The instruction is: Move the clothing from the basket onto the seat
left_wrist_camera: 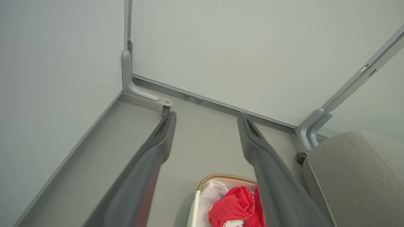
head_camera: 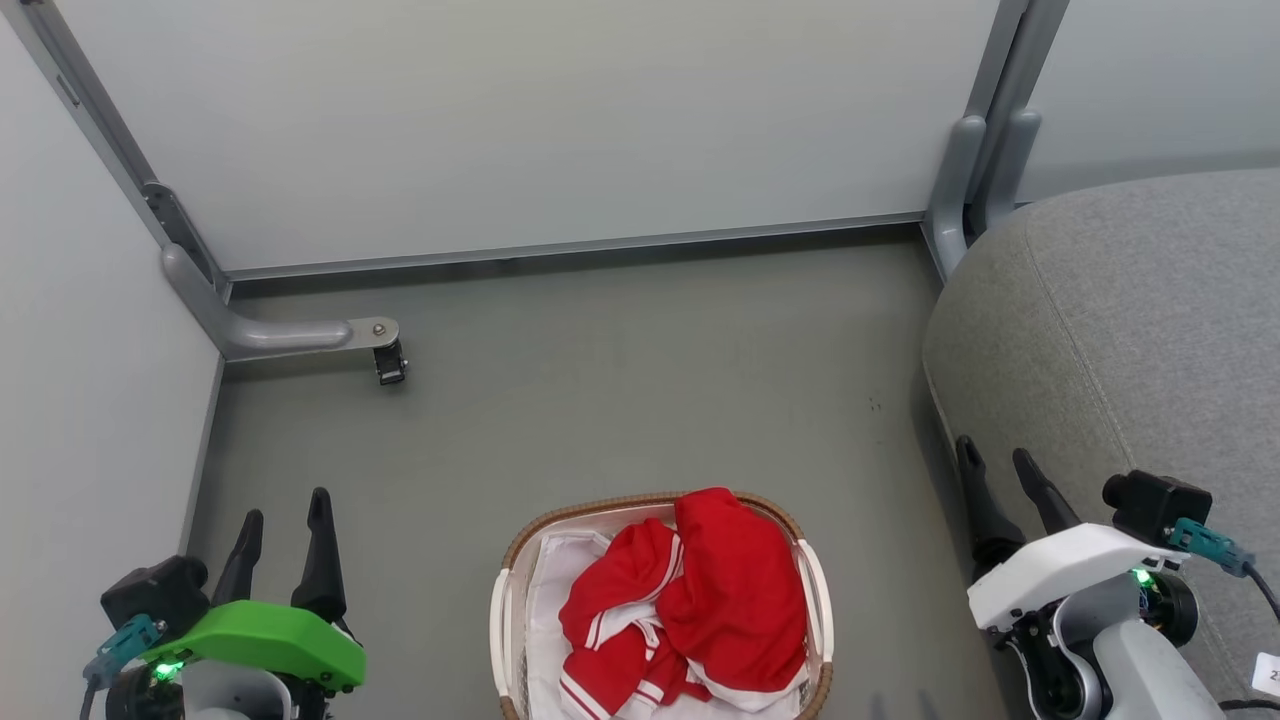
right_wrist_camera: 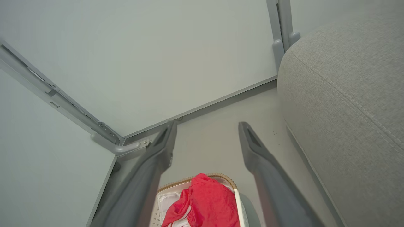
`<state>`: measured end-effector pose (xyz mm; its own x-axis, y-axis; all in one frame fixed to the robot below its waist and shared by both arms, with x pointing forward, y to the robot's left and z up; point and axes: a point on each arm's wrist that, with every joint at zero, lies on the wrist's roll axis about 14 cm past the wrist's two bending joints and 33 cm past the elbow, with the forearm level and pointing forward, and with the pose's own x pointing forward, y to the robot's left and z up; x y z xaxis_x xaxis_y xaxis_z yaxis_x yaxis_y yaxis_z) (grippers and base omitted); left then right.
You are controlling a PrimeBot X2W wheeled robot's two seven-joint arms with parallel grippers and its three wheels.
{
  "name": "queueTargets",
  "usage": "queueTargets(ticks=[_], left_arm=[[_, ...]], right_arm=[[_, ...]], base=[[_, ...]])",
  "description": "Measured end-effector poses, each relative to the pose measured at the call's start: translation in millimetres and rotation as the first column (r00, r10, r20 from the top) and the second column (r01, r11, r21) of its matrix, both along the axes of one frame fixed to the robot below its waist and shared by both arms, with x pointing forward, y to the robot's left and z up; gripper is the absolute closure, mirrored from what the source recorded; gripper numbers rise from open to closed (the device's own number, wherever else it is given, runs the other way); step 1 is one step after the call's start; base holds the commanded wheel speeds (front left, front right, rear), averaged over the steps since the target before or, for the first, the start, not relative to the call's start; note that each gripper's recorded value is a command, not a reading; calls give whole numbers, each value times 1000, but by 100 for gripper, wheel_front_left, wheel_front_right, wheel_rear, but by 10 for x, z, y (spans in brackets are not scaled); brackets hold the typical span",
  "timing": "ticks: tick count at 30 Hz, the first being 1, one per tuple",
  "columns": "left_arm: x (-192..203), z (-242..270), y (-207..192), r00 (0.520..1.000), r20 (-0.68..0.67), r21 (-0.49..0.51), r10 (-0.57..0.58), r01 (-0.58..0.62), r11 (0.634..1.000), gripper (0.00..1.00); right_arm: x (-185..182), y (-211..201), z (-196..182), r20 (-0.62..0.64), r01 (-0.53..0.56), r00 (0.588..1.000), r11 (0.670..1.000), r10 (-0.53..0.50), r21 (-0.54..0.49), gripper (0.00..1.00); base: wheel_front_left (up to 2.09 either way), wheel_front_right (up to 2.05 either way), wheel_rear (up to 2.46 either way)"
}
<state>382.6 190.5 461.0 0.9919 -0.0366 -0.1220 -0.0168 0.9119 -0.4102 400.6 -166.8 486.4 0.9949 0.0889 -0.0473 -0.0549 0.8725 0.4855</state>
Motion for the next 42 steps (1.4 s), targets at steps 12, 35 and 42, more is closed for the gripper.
queueTargets(ticks=[12, 35, 42], left_arm=[[-10, -36, -33, 999, 3, 130, -35, 35, 991, 0], [-41, -45, -34, 997, 19, 304, -71, 62, 951, 0], [-68, -43, -7, 997, 26, 338, -69, 56, 939, 0]], right_arm=[[-2, 48, -30, 12, -31, 999, 989, 33, -143, 0], [-33, 130, -68, 31, -67, 996, 946, 81, -318, 0], [-45, 110, -73, 37, -55, 997, 938, 72, -342, 0]], base=[[0, 0, 0], [0, 0, 0], [0, 0, 0]])
